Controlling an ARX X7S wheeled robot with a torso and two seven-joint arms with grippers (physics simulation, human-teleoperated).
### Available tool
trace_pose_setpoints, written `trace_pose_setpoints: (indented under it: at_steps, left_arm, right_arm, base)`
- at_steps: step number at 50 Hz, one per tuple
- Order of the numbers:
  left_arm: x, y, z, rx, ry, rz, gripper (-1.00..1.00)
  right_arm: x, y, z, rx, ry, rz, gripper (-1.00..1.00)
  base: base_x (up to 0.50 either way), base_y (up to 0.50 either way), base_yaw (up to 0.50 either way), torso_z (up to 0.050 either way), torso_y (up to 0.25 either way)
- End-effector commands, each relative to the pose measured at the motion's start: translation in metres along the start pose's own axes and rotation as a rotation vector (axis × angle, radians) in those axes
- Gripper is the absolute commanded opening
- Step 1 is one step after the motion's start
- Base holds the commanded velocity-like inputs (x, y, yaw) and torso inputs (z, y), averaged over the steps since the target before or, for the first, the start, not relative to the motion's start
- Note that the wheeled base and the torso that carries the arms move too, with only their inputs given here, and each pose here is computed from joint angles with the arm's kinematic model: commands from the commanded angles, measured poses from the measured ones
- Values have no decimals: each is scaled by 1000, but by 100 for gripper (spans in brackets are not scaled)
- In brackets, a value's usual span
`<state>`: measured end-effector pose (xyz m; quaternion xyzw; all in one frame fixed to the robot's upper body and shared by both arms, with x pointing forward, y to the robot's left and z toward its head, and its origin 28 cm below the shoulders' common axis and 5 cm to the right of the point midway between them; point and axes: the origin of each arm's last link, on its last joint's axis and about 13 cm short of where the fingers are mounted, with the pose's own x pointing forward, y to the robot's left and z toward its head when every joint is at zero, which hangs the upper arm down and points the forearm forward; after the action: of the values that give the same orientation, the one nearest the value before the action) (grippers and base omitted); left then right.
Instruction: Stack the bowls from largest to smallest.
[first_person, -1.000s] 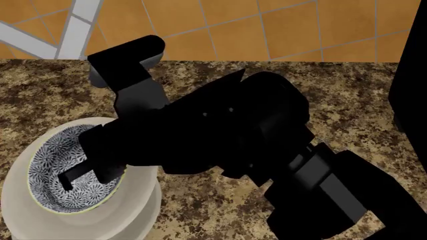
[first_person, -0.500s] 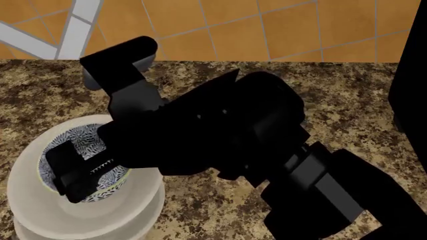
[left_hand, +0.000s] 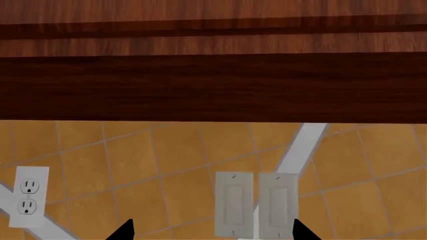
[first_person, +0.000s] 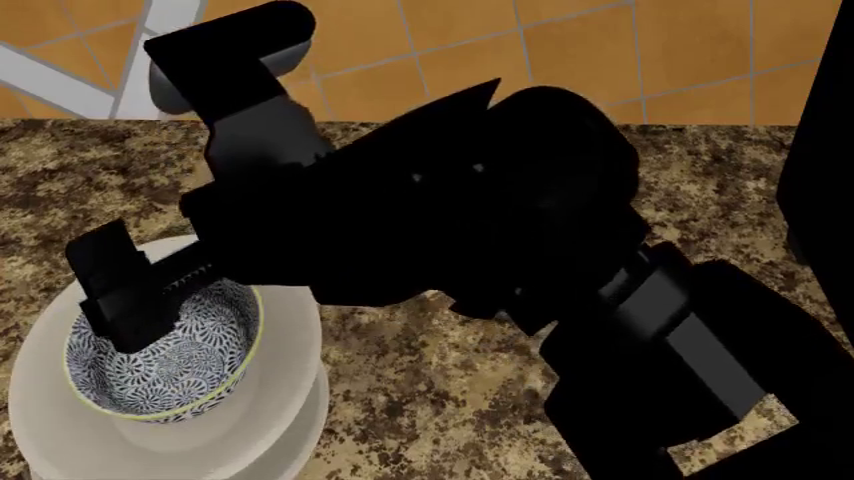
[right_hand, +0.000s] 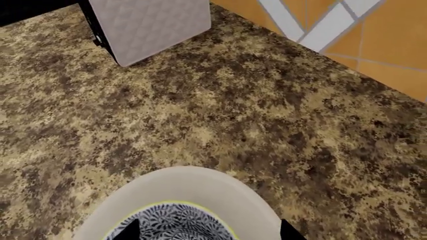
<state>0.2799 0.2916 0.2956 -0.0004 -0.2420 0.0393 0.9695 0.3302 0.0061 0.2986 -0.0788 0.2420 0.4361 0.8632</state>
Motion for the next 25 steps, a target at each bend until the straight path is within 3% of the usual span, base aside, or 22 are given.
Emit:
trace_pose_setpoints:
  at_steps: [1,25]
  left_arm:
    - [4,4,0,-31,-8,18,100]
    - [3,-2,9,-44,-22,-13,100]
  right_arm:
    - [-17,5,10,-8,-74,16,100]
    - [-110,-1,-3,41,-251,-192,100]
  base:
    - [0,0,0,0,0]
    - [0,0,0,0,0]
